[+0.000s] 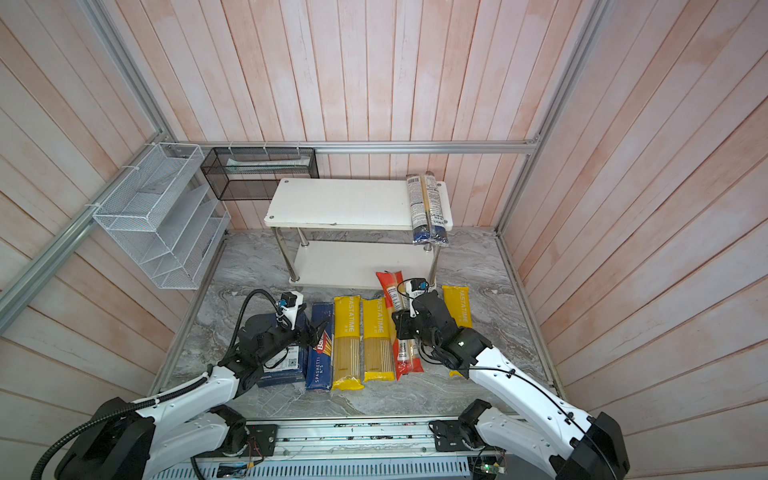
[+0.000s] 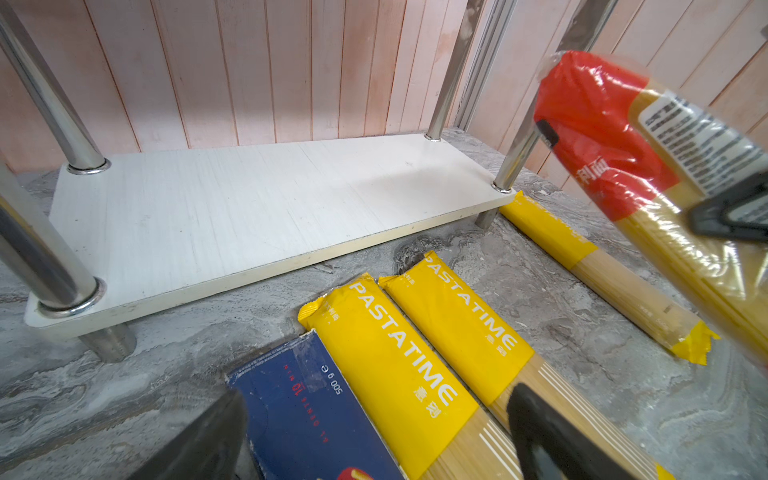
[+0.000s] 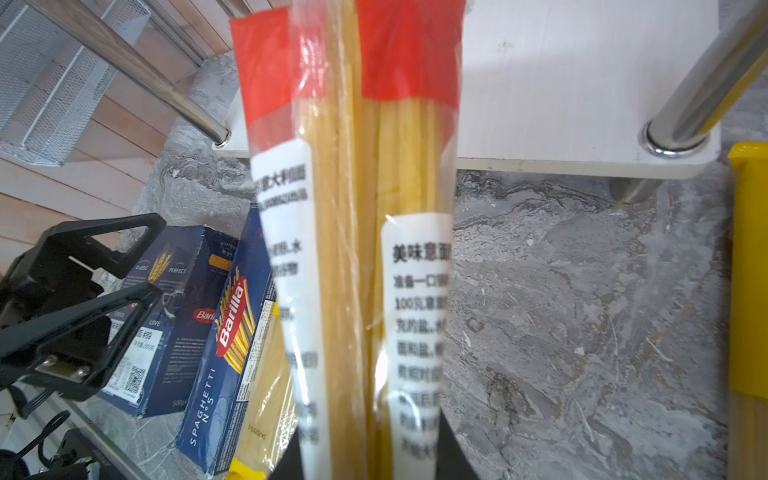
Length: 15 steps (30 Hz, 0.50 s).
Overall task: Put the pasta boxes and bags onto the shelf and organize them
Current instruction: 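Lift the red-and-clear spaghetti bag upright with the right gripper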
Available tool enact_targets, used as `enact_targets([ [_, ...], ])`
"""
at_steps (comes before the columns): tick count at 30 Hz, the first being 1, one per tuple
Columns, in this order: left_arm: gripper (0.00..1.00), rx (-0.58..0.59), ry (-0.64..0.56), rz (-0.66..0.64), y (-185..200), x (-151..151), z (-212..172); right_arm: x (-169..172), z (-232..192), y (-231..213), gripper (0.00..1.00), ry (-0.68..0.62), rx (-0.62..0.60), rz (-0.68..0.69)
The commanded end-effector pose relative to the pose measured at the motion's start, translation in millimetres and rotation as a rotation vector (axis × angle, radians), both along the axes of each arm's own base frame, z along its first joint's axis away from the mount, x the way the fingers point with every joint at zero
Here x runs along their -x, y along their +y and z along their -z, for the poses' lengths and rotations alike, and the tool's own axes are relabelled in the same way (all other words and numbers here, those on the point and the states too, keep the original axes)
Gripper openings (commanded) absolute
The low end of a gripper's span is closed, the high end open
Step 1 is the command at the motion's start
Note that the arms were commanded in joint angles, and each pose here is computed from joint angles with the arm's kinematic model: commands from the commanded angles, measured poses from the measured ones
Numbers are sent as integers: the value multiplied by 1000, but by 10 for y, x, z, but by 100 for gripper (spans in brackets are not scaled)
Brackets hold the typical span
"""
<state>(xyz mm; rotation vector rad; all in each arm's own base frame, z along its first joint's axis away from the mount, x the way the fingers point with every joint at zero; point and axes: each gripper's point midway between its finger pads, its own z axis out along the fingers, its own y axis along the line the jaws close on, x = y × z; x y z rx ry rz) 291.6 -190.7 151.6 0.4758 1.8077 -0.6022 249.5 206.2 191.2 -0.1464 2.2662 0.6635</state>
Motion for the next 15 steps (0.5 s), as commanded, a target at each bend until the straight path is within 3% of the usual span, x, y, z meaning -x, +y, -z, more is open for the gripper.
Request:
enact_targets([
  [1,100,4,-25,0,-26,-34,-86,-88,-558,184,17,-137,-93,-36],
  [15,100,3,-27,-3,-18,-35,-91,-85,-1031,462,16,-225,-97,-118],
])
